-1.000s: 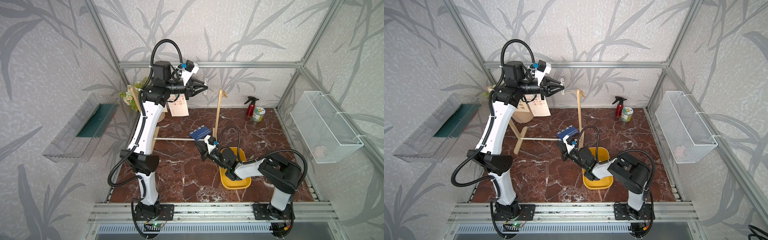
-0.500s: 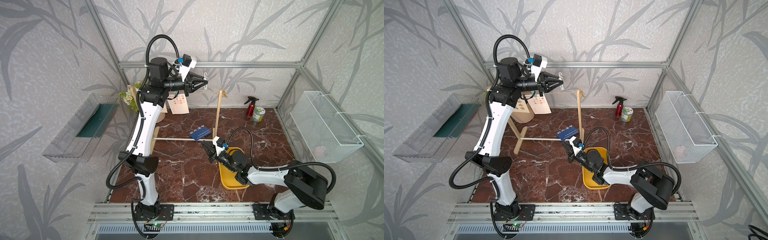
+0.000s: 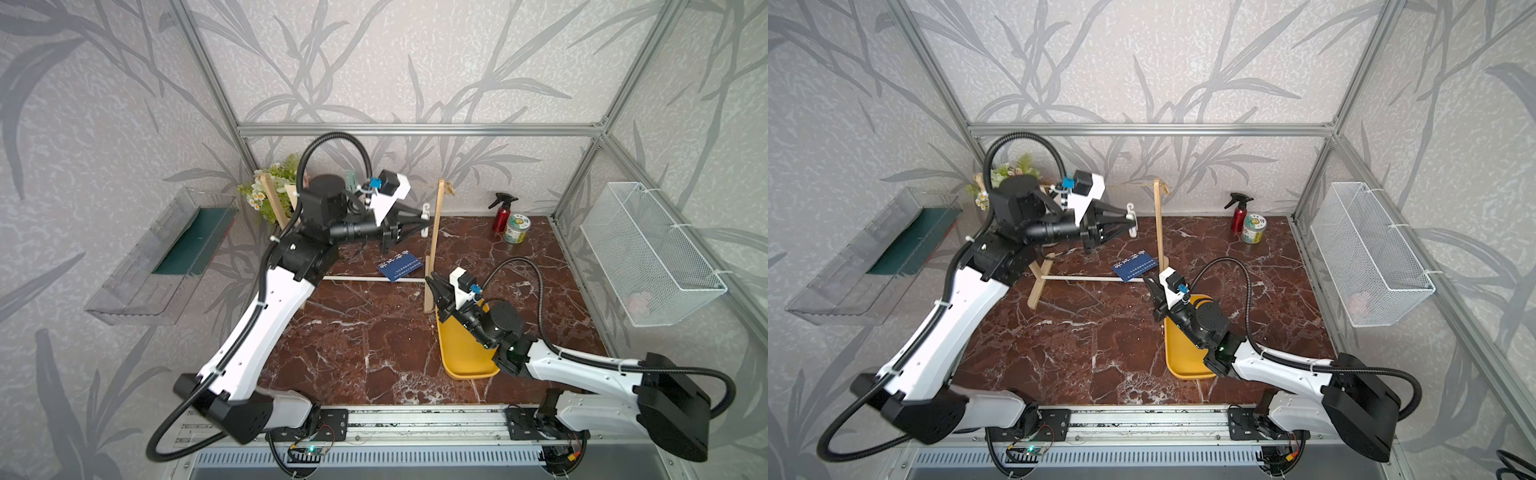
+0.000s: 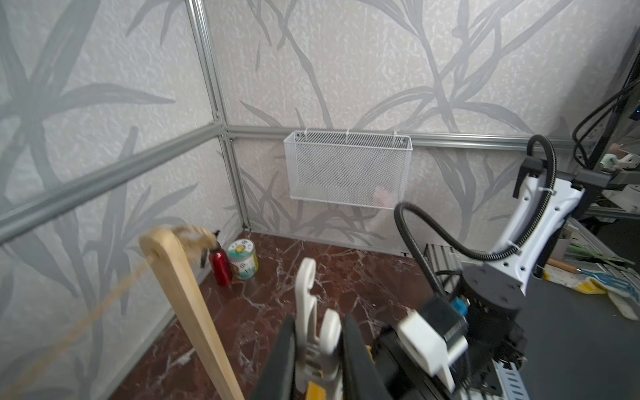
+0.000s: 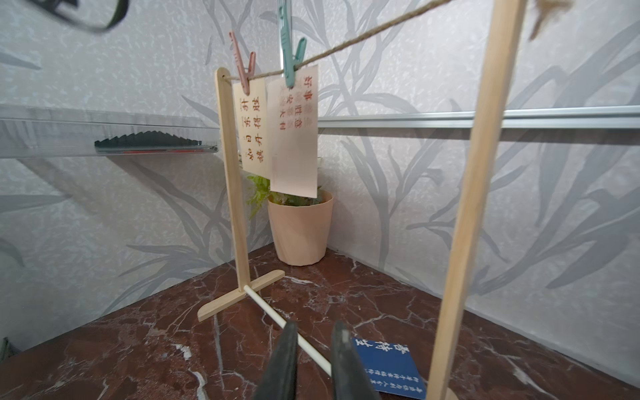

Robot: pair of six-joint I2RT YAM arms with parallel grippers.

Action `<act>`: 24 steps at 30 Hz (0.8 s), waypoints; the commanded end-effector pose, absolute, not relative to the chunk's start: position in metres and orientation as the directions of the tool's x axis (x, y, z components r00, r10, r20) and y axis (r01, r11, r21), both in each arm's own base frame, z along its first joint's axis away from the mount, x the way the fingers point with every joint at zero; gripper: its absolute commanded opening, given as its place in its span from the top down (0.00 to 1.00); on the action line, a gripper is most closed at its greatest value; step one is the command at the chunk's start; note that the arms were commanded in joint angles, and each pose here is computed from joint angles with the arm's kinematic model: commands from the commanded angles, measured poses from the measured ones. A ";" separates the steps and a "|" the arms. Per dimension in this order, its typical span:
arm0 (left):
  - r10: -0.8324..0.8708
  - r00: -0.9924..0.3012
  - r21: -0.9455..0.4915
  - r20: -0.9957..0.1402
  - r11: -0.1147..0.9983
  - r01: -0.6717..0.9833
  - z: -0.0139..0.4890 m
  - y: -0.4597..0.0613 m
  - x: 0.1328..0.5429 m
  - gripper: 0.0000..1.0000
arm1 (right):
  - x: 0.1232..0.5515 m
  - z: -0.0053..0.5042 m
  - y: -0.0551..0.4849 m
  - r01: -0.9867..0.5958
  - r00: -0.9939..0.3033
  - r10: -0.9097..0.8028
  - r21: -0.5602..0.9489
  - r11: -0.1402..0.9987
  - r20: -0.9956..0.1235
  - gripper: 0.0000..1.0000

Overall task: Remove the postcards from the strings
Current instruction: Remove the clamp from the clothesline, then place the clamp in the storage box.

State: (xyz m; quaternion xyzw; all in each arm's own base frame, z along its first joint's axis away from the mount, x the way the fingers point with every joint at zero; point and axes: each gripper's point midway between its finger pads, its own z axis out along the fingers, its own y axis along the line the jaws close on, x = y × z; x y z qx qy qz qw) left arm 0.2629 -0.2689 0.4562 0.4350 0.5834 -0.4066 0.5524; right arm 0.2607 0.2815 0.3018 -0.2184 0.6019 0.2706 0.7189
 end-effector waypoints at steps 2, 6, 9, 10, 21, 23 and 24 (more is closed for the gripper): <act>-0.065 -0.072 -0.091 -0.995 0.362 0.928 0.426 -0.276 0.260 1.00 | 0.274 0.249 0.227 -0.487 -0.011 -0.018 -0.010 0.873 -1.000 0.75; 0.099 -0.276 -0.219 -0.956 0.386 0.896 0.325 -0.308 0.251 1.00 | 0.282 0.232 0.170 -0.296 -0.087 0.003 0.029 0.955 -0.996 0.75; 0.188 -0.389 -0.292 -0.902 0.398 0.870 0.255 -0.335 0.239 1.00 | 0.282 0.226 0.145 -0.204 -0.091 0.009 0.028 0.979 -0.996 0.74; 0.224 -0.417 -0.303 -0.881 0.410 0.860 0.236 -0.344 0.238 1.00 | 0.282 0.224 0.138 -0.174 -0.093 0.008 0.024 0.984 -0.996 0.73; 0.515 -0.483 -0.334 -0.708 0.358 0.872 0.122 -0.459 0.230 0.94 | 0.274 0.218 0.106 -0.061 -0.047 -0.030 -0.027 0.998 -0.998 0.67; 0.513 -0.484 -0.330 -0.709 0.365 0.870 0.118 -0.462 0.234 0.60 | 0.269 0.221 0.103 -0.068 -0.037 -0.034 -0.031 0.997 -0.999 0.66; 0.517 -0.480 -0.324 -0.709 0.366 0.872 0.116 -0.462 0.234 0.53 | 0.267 0.222 0.101 -0.067 -0.035 -0.034 -0.032 0.997 -0.999 0.66</act>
